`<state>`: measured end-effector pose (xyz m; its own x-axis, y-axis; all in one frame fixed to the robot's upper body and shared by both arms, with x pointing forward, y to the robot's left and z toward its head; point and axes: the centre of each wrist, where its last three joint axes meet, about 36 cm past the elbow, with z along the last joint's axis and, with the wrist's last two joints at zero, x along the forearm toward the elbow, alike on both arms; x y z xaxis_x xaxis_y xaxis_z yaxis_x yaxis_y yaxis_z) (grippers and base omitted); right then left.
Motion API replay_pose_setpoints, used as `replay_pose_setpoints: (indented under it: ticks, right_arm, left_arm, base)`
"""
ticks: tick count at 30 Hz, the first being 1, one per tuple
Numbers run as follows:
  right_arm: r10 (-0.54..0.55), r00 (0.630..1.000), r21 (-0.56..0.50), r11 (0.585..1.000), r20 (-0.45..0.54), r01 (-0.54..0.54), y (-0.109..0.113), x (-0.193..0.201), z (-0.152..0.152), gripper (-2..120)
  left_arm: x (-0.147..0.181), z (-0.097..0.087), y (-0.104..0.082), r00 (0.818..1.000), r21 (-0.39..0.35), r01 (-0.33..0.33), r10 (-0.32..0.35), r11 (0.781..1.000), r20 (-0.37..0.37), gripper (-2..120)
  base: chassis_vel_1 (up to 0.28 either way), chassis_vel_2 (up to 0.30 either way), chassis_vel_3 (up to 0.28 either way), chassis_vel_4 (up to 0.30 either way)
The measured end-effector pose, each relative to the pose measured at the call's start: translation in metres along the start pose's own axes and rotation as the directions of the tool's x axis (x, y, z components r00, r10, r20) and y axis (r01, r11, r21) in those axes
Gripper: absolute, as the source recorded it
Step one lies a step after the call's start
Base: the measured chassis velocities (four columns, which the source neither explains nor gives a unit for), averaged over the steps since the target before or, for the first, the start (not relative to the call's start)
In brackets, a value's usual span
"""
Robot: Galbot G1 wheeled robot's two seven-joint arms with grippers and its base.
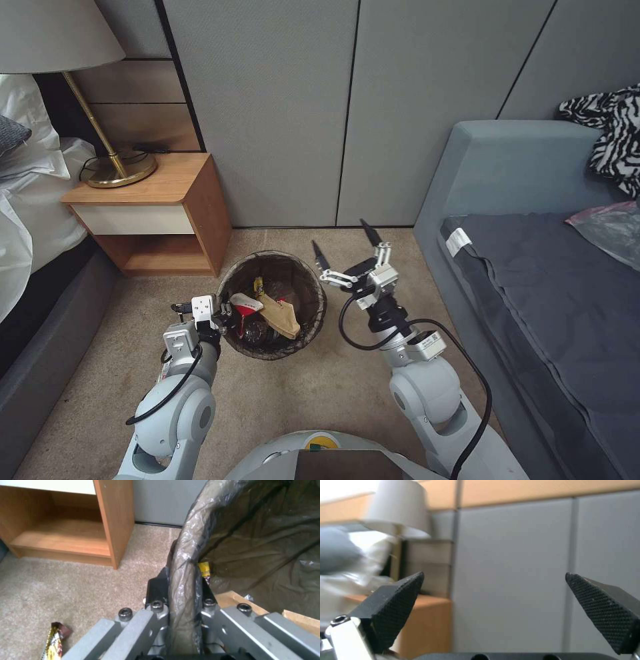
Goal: Pick up the trash bin, then pick up the garbage from the floor and place it into the trash bin.
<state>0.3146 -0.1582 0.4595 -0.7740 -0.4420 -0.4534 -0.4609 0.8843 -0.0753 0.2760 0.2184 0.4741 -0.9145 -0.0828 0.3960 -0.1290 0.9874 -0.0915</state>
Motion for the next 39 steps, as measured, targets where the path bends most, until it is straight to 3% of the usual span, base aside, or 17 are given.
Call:
replay_pose_setpoints:
  ticks: [13,15,21,39]
  right_arm:
    - [0.139,0.989,0.075,0.988,-0.045,-0.136,-0.013,0.012,0.012,100]
    - [0.223,0.972,0.103,0.971,-0.079,-0.215,-0.021,0.025,0.02,100]
    - [0.315,0.94,0.106,0.947,-0.129,-0.303,-0.022,0.053,0.037,100]
    - [0.338,0.934,0.086,0.94,-0.117,-0.33,-0.025,0.061,0.053,100]
  left_arm:
    - [0.001,-0.001,0.003,1.0,-0.003,0.006,-0.006,1.0,0.013,4]
    - [0.0,-0.001,0.004,1.0,-0.003,0.01,-0.009,1.0,0.028,4]
    - [0.0,-0.003,0.005,0.998,-0.002,0.005,-0.005,1.0,0.055,4]
    - [0.001,-0.003,0.005,0.998,0.0,0.004,-0.004,1.0,0.067,4]
  base:
    - [0.0,0.0,0.0,0.0]
    - [0.0,0.0,0.0,0.0]
    - [0.0,0.0,0.0,0.0]
    - [0.0,0.0,0.0,0.0]
